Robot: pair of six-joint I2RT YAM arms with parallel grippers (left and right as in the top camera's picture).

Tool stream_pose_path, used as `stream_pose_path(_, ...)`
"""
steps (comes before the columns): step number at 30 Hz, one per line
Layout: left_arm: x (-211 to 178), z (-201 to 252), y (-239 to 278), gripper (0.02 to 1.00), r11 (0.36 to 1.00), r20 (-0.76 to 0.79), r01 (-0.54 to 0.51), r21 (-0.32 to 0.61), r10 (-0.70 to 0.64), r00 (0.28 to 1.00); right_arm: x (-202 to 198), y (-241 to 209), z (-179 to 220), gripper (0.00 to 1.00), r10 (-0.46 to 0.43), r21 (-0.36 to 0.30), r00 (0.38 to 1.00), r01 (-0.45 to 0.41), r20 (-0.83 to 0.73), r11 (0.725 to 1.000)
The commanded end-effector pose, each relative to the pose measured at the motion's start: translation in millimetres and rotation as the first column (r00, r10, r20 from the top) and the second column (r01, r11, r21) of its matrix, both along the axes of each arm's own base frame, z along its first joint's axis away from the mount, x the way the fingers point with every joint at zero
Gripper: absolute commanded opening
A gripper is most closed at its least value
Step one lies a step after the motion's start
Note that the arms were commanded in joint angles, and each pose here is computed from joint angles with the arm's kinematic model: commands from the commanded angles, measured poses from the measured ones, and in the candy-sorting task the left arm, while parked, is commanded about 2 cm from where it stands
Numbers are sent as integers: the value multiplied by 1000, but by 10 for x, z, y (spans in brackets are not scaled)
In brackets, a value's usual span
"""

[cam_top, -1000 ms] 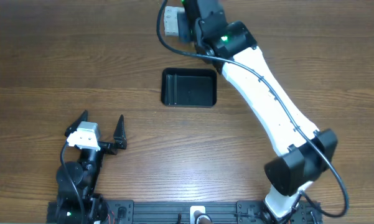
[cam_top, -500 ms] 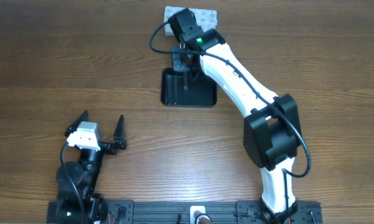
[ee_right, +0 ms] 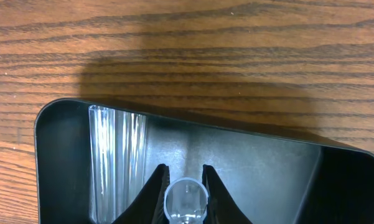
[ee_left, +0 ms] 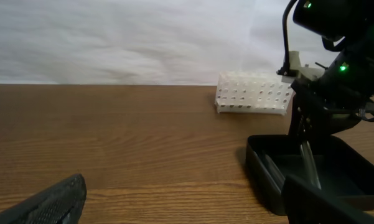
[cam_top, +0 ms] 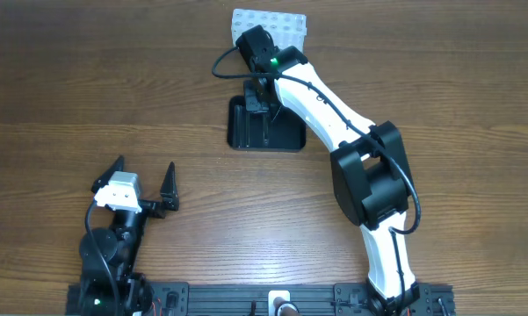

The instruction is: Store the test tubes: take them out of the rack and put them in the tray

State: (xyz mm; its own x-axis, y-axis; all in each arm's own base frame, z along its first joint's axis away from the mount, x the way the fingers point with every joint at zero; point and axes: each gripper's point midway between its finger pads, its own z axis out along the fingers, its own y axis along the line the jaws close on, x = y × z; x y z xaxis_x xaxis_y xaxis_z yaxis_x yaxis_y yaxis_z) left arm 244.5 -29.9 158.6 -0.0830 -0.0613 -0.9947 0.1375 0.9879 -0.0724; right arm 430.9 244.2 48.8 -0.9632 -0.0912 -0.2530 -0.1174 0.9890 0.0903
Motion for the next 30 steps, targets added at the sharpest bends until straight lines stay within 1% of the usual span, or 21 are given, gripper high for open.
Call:
stream_pose_path(1, -2, -12, 1, 1000, 1000, 4, 3, 14, -3, 1000, -48, -81, -354, 150, -24, -33, 997, 22, -71, 999)
stream_pose_path(6, -2, -12, 1, 1000, 1000, 4, 3, 14, -3, 1000, -34, -76, -323, 275, -24, -29, 998, 22, -64, 999)
stream_pose_path(9, -2, -12, 1, 1000, 1000, 4, 3, 14, -3, 1000, -4, -59, -161, 303, -13, -13, 999, 13, -32, 1000)
stream_pose_path(12, -2, -12, 1, 1000, 1000, 4, 3, 14, -3, 1000, 36, -24, 196, 356, 16, 18, 999, -17, 38, 1000)
stream_pose_path(14, -2, -12, 1, 998, 1000, 4, 3, 14, -3, 1000, 69, 0, 564, 402, 44, 46, 992, -49, 117, 998)
stream_pose_path(16, -2, -12, 1, 1000, 1000, 4, 3, 14, -3, 1000, 84, -3, 962, 496, 66, 69, 977, -81, 204, 994)
stream_pose_path(18, -2, -12, 1, 998, 1000, 4, 3, 14, -3, 1000, 104, -62, 1315, 575, 66, 76, 956, -92, 287, 993)
stream_pose_path(19, -2, -12, 1, 1000, 1000, 4, 3, 14, -3, 1000, 125, -123, 1482, 597, 53, 75, 943, -81, 328, 994)
stream_pose_path(21, -2, -12, 2, 1000, 1000, 4, 2, 14, -2, 1000, 190, -303, 1788, 673, 5, 63, 912, -34, 410, 997)
stream_pose_path(22, -2, -12, 1, 1000, 1000, 4, 3, 14, -3, 1000, 234, -396, 1898, 706, -15, 53, 895, -9, 445, 999)
stream_pose_path(24, -2, -12, 1, 998, 1000, 4, 3, 14, -3, 1000, 333, -539, 2038, 746, -20, 23, 865, 10, 501, 1000)
stream_pose_path(25, -2, -12, 1, 1000, 1000, 4, 3, 14, -3, 1000, 413, -624, 2087, 768, -21, 5, 848, 22, 530, 1000)
stream_pose_path(27, -2, -12, 1, 1000, 1000, 4, 3, 14, -3, 1000, 539, -723, 2092, 809, -32, -9, 830, 45, 557, 999)
stream_pose_path(30, -2, -12, 1, 998, 1000, 4, 3, 14, -3, 1000, 747, -782, 1964, 884, -44, -15, 818, 64, 573, 998)
